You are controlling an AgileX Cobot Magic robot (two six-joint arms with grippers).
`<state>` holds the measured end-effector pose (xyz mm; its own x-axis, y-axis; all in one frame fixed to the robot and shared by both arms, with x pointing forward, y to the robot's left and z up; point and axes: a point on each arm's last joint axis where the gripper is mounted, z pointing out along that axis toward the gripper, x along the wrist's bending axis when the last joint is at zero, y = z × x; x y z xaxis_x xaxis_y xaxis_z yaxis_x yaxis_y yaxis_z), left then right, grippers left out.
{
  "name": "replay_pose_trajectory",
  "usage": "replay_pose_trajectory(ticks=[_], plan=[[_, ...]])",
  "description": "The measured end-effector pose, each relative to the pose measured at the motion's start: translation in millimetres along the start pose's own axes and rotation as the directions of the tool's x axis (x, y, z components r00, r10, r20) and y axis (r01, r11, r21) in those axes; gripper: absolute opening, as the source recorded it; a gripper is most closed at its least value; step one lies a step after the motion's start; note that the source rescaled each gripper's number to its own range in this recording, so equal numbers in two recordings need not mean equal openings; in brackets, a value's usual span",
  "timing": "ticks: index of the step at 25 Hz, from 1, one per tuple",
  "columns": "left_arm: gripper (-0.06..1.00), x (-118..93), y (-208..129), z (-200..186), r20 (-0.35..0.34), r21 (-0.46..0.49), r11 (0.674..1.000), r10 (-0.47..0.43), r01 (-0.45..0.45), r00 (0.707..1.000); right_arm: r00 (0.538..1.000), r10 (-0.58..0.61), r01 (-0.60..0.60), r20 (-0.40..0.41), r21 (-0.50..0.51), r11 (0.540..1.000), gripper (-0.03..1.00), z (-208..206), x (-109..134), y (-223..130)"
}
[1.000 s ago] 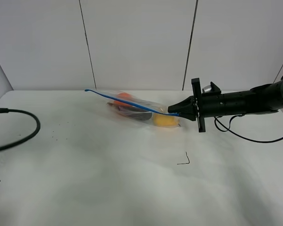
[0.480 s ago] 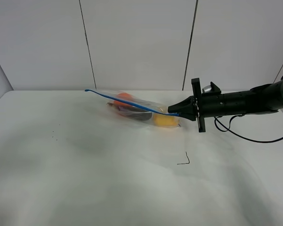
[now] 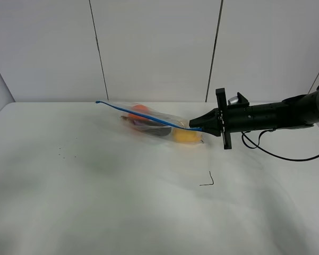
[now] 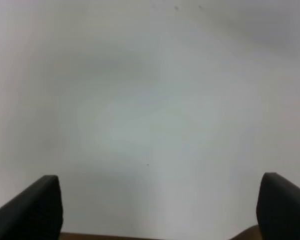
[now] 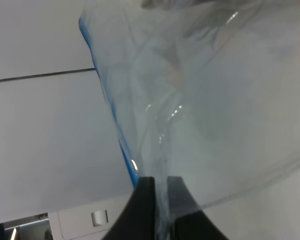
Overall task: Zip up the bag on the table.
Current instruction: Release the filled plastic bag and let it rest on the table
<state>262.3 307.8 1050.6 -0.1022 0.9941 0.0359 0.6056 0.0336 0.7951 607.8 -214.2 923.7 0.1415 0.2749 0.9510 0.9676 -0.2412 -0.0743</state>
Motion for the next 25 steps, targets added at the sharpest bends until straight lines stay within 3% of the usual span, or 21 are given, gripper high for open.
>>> replay_pose_trajectory(ticks=[7,11,13,17,18,20,23,25], plan=[[0.99,1.1,-14.0,-20.9,-0.001,-0.162,0.987,-0.01,0.009,1.0,1.0,0.0,0.0,0.0,0.0,1.0,0.0,0.0,0.0,0.0],[0.99,1.1,-16.2,-23.6,0.0,-0.183,0.983,-0.011,0.011,1.0,1.0,-0.001,0.001,0.002,0.001,1.0,0.04,0.0,-0.1,-0.1],[0.99,1.1,-16.2,-23.6,0.0,-0.183,0.983,-0.011,0.011,1.0,1.0,-0.002,0.002,0.004,0.004,1.0,0.18,0.0,-0.4,-0.4],[0.99,1.1,-16.1,-23.6,0.0,-0.184,0.983,-0.011,0.011,1.0,1.0,0.007,-0.008,0.022,0.019,1.0,0.75,0.0,-2.0,-1.7],[0.99,1.1,-16.1,-23.6,0.0,-0.184,0.983,-0.011,0.011,1.0,1.0,0.008,-0.009,0.03,0.026,1.0,0.86,0.0,-2.7,-2.4],[0.99,1.1,-16.1,-23.6,0.0,-0.184,0.983,-0.011,0.011,1.0,0.999,0.009,-0.012,0.054,0.046,0.999,0.94,-0.2,-4.2,-3.8],[0.99,1.1,-16.1,-23.6,0.0,-0.184,0.983,-0.011,0.011,1.0,0.99,-0.028,0.014,0.136,0.106,0.994,0.99,-2.1,-1.8,-1.4],[0.99,1.1,-16.1,-23.6,0.0,-0.184,0.983,-0.011,0.011,1.0,0.968,-0.082,0.043,0.237,0.163,0.986,1.0,-6.1,2.2,3.8]])
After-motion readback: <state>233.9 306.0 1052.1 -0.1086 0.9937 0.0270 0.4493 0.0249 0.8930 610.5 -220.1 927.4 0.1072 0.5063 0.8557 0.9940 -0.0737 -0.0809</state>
